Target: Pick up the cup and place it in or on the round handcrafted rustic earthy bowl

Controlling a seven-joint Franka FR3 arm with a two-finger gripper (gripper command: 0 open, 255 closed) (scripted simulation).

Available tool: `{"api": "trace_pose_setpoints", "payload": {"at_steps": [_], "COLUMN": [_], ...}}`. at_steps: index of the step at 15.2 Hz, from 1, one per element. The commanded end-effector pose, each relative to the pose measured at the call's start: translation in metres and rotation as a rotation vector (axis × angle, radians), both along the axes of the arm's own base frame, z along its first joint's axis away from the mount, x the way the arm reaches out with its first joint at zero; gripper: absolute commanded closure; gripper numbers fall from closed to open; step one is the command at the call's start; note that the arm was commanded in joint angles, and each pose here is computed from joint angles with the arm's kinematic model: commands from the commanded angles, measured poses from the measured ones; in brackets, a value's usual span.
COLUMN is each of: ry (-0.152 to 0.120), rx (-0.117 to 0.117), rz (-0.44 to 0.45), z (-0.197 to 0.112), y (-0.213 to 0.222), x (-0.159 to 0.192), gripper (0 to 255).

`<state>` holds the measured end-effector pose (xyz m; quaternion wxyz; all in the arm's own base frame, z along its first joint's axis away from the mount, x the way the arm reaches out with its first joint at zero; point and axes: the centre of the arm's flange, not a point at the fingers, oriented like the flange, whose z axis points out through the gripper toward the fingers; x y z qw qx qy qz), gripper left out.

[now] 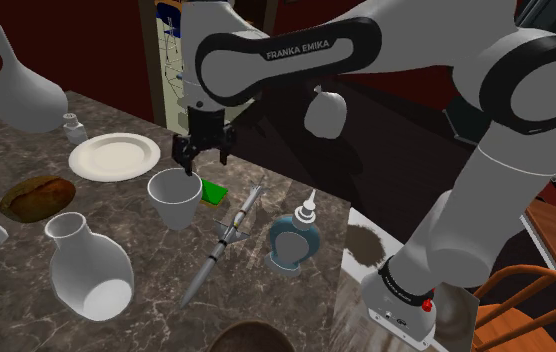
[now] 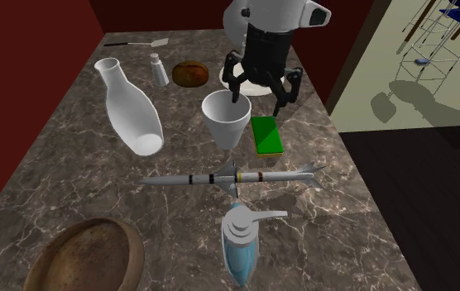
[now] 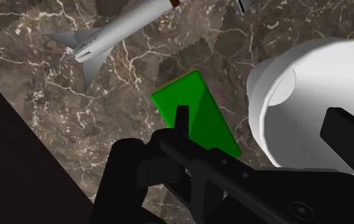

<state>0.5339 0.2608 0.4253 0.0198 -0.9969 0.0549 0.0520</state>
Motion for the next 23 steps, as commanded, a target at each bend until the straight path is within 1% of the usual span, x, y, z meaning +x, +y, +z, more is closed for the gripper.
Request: {"api": "trace_pose_setpoints", "payload": {"at_steps": [1, 9, 17, 18, 23], "ry": [-0.003, -0.003, -0.003, -0.003, -0.003], "rx": [-0.008, -0.008, -0.008, -0.008, -0.008], "rz": [-0.004, -0.004, -0.004, -0.004, -0.004], "z": [-0.011, -0.051, -0.051, -0.051, -0.051], "y": [0.017, 0.019, 0.019, 0.019, 0.018], "x": [0.016, 0.012, 0.012, 0.012, 0.012], "gripper": [0, 0, 0, 255, 255]}}
